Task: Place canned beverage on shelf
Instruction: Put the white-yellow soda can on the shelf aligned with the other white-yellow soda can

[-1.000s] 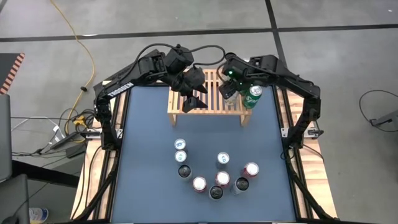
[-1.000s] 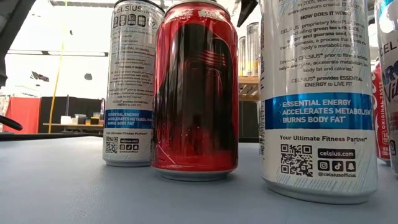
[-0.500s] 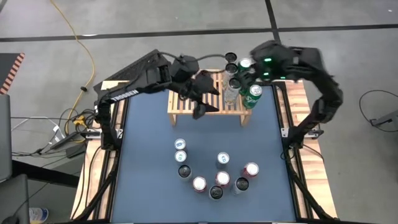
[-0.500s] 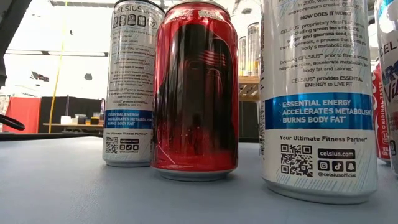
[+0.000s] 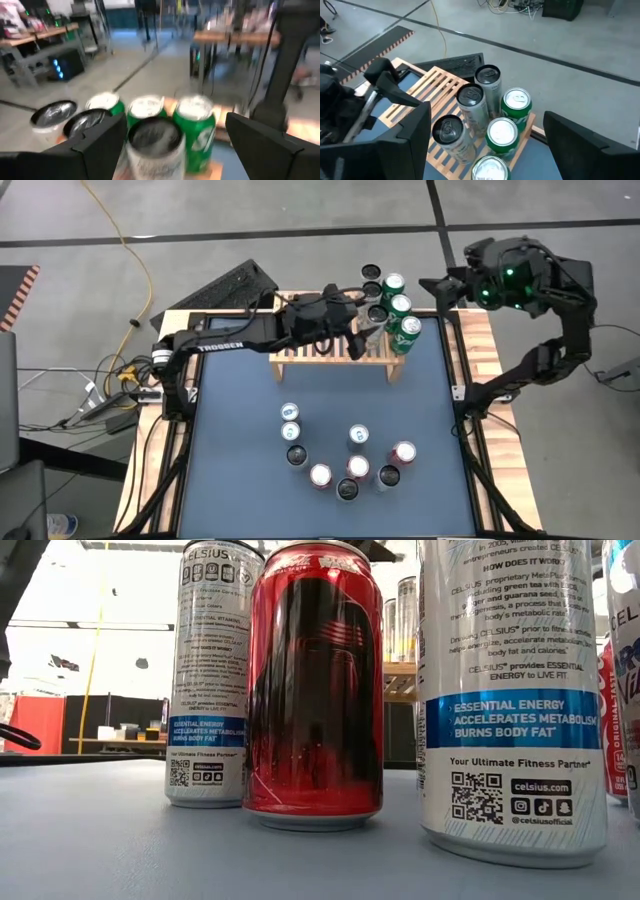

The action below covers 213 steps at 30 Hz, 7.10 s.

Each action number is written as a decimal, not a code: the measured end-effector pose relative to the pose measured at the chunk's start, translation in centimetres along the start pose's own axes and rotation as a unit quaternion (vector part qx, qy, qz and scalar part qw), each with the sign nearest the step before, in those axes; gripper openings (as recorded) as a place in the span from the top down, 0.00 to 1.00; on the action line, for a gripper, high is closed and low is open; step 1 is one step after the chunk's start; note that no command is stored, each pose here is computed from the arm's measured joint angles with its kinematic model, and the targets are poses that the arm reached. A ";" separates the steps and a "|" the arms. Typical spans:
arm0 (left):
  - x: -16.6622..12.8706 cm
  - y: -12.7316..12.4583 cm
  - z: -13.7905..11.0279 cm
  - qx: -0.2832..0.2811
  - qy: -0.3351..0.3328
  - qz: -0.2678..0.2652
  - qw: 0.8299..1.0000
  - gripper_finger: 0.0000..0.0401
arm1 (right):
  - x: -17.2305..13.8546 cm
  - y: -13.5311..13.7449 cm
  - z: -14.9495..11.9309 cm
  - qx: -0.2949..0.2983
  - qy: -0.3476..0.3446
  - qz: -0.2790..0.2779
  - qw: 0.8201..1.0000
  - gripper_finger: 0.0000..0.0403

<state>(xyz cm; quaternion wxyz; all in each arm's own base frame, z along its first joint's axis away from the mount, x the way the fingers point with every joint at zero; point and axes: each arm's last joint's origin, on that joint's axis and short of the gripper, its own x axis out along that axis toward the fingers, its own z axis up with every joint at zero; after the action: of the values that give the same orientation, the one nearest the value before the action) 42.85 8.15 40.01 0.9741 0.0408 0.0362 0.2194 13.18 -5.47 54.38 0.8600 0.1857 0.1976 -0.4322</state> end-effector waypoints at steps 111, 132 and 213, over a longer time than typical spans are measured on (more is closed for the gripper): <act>3.9 -1.1 -8.0 -0.044 0.072 0.088 0.993 0.33 | 1.1 0.7 -0.1 -0.119 0.020 -0.003 0.993 0.21; 3.4 -0.2 -7.8 -0.012 0.107 0.034 0.994 0.46 | 1.1 0.7 -0.1 -0.119 0.024 0.008 0.993 0.21; 3.4 7.5 -6.8 -0.002 0.066 -0.232 0.970 0.46 | 1.1 0.7 -0.1 -0.131 0.024 0.009 0.991 0.21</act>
<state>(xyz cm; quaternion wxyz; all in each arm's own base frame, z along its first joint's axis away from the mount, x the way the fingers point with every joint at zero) 42.17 16.78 33.77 0.9939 0.0150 0.1089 -0.0103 14.35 -5.72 53.86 0.8755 0.0835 0.2719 -0.3905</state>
